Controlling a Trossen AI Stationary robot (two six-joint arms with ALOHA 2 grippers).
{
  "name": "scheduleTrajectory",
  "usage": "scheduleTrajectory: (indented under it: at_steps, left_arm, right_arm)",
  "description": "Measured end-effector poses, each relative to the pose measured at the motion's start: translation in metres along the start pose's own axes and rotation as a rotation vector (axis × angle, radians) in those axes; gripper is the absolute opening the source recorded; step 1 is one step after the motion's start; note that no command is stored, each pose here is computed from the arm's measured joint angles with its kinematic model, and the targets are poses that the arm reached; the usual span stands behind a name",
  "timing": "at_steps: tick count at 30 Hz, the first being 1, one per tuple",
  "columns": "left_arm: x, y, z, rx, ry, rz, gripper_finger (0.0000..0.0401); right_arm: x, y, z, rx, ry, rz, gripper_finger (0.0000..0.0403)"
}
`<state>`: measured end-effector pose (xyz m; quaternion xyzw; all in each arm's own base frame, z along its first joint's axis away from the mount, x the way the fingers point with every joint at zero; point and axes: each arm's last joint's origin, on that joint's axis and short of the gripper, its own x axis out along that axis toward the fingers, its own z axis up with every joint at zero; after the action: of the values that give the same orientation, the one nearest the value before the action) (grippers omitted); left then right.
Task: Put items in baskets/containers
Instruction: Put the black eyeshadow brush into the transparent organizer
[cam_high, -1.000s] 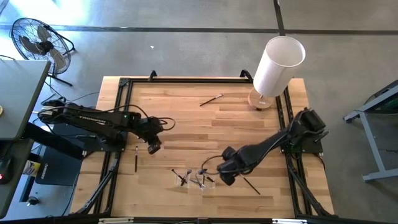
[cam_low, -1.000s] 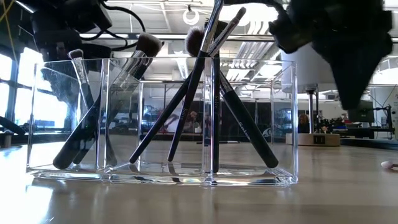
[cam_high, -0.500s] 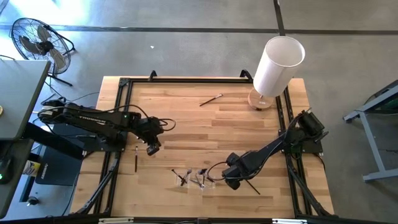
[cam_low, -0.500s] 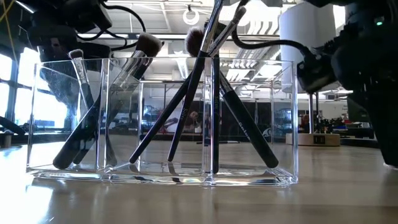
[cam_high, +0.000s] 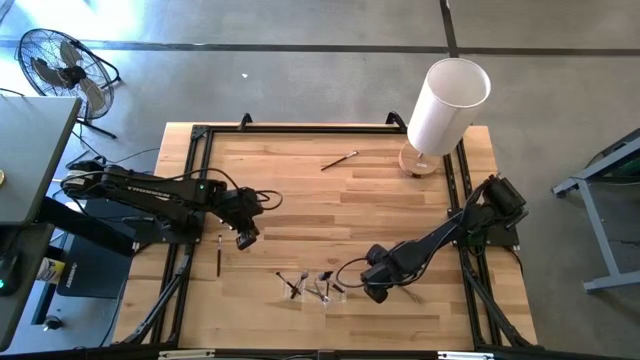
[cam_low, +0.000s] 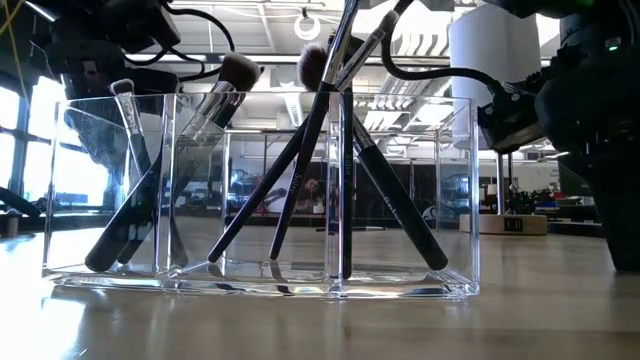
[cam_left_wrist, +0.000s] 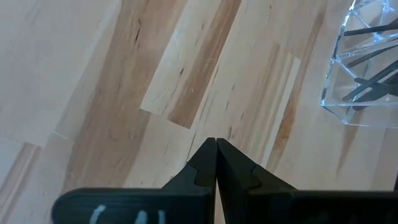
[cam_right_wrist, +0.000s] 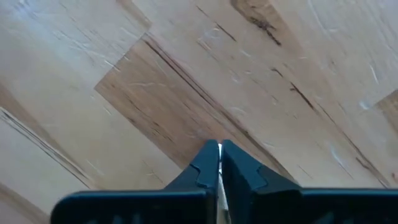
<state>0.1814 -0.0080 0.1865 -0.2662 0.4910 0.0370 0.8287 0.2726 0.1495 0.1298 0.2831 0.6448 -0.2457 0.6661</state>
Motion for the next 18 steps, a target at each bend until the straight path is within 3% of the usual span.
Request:
scheduleTrajectory:
  at_steps: [6,18]
  left_arm:
    - [0.0,0.0,0.0,0.0,-0.002,0.002,0.0]
    - [0.0,0.0,0.001,-0.006,-0.007,-0.001,0.0]
  right_arm:
    - [-0.01,0.0,-0.007,0.031,-0.049,0.025,0.0003]
    - [-0.062,0.006,-0.035,0.142,-0.409,0.23,0.0001]
